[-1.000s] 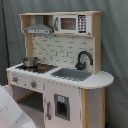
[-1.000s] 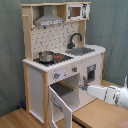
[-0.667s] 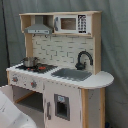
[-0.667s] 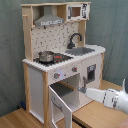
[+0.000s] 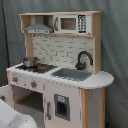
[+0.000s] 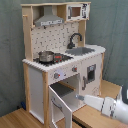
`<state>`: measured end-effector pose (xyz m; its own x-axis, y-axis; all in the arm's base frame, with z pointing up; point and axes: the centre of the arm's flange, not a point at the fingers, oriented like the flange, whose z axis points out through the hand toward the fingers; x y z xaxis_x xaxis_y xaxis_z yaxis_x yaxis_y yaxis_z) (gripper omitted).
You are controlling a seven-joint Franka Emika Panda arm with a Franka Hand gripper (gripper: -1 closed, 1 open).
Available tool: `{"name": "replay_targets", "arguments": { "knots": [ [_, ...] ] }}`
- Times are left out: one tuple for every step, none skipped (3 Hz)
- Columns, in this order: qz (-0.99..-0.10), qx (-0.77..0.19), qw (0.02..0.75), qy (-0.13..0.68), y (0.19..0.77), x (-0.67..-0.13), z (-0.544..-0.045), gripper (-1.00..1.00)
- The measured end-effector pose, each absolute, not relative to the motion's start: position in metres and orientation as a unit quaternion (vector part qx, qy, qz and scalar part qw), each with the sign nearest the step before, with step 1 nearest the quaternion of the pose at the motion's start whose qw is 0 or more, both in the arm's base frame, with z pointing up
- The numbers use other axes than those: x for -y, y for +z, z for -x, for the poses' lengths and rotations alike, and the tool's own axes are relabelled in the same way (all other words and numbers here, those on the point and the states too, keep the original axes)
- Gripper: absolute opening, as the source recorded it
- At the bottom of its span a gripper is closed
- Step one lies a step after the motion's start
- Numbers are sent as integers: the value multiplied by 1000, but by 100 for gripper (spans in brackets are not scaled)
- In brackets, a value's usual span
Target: Play with the kitchen
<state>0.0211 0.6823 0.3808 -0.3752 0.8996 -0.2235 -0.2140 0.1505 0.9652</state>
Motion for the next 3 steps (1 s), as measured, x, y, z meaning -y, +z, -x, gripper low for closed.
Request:
{"name": "replay_targets", "arguments": {
  "knots": [
    [-297, -582, 457, 604, 364, -693, -15, 100],
    [-305, -571, 427, 631, 348, -708, 0, 100],
    [-313, -561, 396, 657, 343, -722, 17, 100]
  ]
}}
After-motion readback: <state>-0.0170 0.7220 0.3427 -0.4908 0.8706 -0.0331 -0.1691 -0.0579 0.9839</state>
